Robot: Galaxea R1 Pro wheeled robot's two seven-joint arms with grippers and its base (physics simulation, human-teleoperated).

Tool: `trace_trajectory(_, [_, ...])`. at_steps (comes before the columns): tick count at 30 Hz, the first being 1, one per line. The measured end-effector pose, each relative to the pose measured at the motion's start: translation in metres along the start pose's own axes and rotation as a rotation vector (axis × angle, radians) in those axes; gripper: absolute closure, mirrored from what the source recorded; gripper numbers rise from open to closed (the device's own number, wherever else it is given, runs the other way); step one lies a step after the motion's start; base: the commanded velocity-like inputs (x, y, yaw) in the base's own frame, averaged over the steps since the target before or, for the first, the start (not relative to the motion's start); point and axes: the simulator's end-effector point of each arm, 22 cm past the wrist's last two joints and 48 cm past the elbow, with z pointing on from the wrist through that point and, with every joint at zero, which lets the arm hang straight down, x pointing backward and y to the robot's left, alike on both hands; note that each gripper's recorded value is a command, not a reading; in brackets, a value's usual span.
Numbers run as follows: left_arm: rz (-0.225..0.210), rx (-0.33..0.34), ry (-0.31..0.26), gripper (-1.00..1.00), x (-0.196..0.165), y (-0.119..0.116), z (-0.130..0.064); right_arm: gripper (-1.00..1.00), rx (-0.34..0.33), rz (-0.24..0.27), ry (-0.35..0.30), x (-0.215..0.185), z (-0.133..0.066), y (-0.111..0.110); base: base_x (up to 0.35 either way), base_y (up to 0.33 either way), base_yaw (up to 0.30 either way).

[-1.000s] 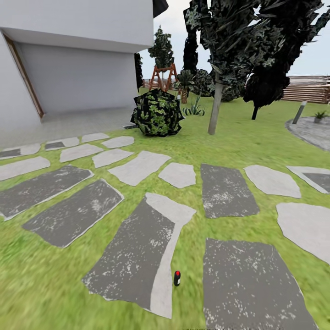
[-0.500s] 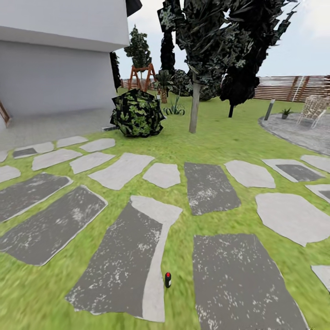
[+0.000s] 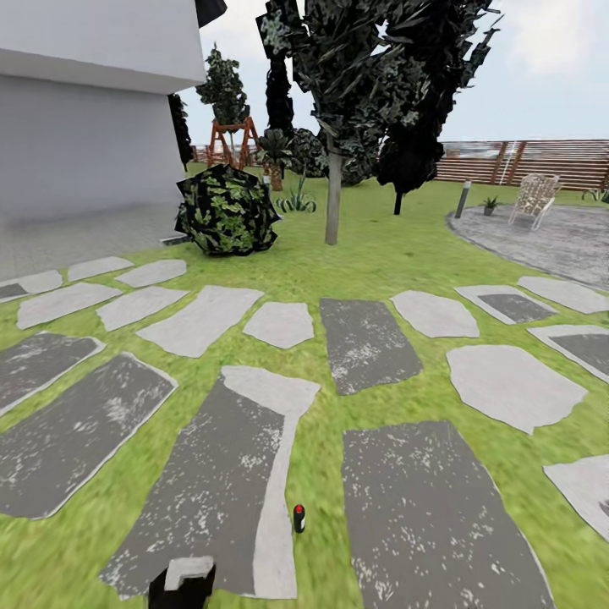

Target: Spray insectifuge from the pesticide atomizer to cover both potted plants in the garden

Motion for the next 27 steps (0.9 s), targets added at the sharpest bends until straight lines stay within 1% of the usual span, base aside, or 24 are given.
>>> trace_trajectory(1, [-0.002, 0.007, -0.012, -1.00, -0.025, -0.005, 0.012, -1.00, 0.009, -0.013, -0.020, -0.010, 0.004, -0.010, 0.000, 0.000, -0.006])
trace_trajectory(2, [-0.002, 0.008, -0.012, -1.00, -0.032, -0.006, 0.015, -1.00, 0.012, -0.019, -0.030, -0.015, 0.006, -0.014, 0.000, 0.000, -0.003])
trace_trajectory(3, [-0.002, 0.009, 0.000, -1.00, -0.042, -0.008, 0.021, -1.00, 0.022, -0.033, -0.067, -0.035, 0.013, -0.025, 0.000, 0.000, -0.002])
trace_trajectory(4, [-0.003, 0.011, 0.006, -1.00, -0.050, -0.009, 0.025, -1.00, 0.026, -0.042, -0.100, -0.055, 0.020, -0.031, 0.000, 0.000, -0.001])
trace_trajectory(6, [-0.004, 0.014, 0.000, -1.00, -0.066, -0.011, 0.030, -1.00, 0.029, -0.048, -0.183, -0.105, 0.037, -0.034, 0.000, 0.000, 0.000])
trace_trajectory(7, [-0.005, 0.021, -0.012, -1.00, -0.081, -0.014, 0.035, -1.00, 0.028, -0.046, -0.254, -0.157, 0.050, -0.031, 0.000, 0.000, 0.000])
trace_trajectory(8, [-0.005, 0.023, -0.015, -1.00, -0.084, -0.015, 0.035, -1.00, 0.026, -0.043, -0.281, -0.178, 0.055, -0.029, 0.000, 0.000, 0.000])
trace_trajectory(9, [-0.003, 0.024, -0.019, -1.00, -0.089, -0.015, 0.037, -1.00, 0.024, -0.041, -0.294, -0.202, 0.061, -0.027, 0.000, 0.000, 0.000])
trace_trajectory(11, [0.003, 0.021, -0.021, -1.00, -0.089, -0.013, 0.037, -1.00, 0.022, -0.040, -0.286, -0.223, 0.066, -0.025, 0.000, 0.000, 0.000])
trace_trajectory(13, [0.008, 0.014, -0.031, -1.00, -0.087, -0.009, 0.036, -1.00, 0.023, -0.039, -0.269, -0.227, 0.068, -0.026, 0.000, 0.000, 0.000])
trace_trajectory(16, [0.008, 0.013, -0.049, -1.00, -0.091, -0.008, 0.035, -1.00, 0.023, -0.040, -0.263, -0.228, 0.069, -0.026, 0.000, -0.015, 0.000])
trace_trajectory(21, [0.008, 0.018, -0.049, -1.00, -0.090, -0.011, 0.035, -1.00, 0.020, -0.039, -0.264, -0.229, 0.069, -0.023, 0.000, -0.195, -0.014])
trace_trajectory(27, [0.008, 0.018, -0.049, -1.00, -0.090, -0.012, 0.035, -1.00, 0.019, -0.041, -0.263, -0.228, 0.069, -0.023, 0.000, -0.065, -0.257])
